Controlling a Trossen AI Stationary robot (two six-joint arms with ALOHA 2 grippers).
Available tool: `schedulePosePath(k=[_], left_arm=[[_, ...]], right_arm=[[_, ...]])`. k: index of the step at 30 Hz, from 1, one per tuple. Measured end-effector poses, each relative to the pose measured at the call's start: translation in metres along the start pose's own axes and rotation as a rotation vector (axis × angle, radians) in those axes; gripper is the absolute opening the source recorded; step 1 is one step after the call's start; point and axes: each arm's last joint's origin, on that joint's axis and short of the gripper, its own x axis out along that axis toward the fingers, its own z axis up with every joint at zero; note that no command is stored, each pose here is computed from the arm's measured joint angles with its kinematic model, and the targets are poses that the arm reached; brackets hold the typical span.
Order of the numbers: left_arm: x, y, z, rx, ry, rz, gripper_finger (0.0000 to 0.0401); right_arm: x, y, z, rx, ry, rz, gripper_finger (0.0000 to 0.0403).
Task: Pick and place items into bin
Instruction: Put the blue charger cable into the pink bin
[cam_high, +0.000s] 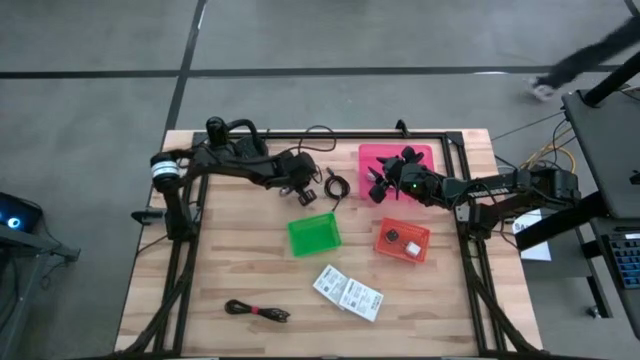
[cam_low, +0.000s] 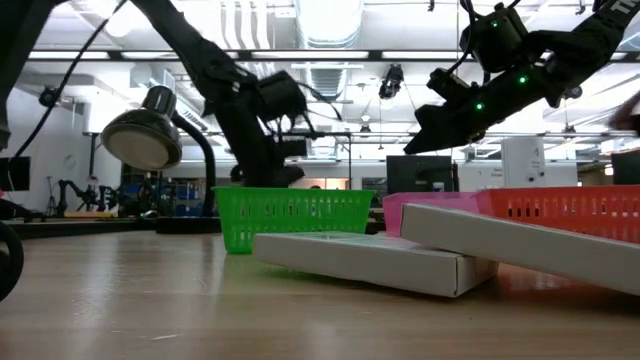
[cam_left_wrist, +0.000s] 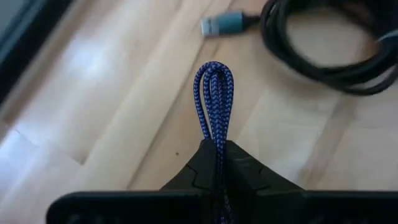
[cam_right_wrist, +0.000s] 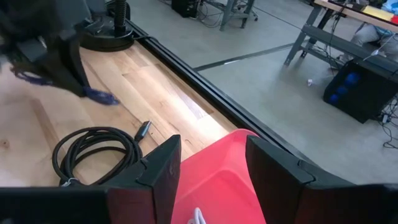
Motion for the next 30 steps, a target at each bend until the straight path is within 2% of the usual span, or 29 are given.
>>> schedulePosePath(k=[12,20,22,25,28,30], left_arm=[[-0.058,-0.010,0.011,0.037,-0.164,-0.061,0.0001],[-0.095,-0.029,0.018,0.083,-0.401,-0.161,0.0001],[-0.101,-0.030,0.018,0.077,-0.473,-0.211,0.0001],[-0.109,-0.028,0.012,0.064,-0.584,-0.261,0.0001],[-0.114,-0.026,0.004,0.060,-0.702,-0.334,0.0001],[-0.117,-0.026,-0.002,0.074,-0.782,-0.382,0.0001]], right_arm=[[0.000,0.000,0.000,0.000,-0.002,0.009,0.0167],[0.000,0.001,0.000,0.001,-0.004,0.038,0.0167],[0.000,0.003,0.002,0.007,-0.018,0.111,0.0167],[-0.002,0.009,0.008,-0.005,-0.085,0.297,0.0167],[-0.006,0.014,0.012,-0.066,-0.172,0.504,0.0167],[-0.009,0.017,0.015,-0.117,-0.243,0.597,0.0167]])
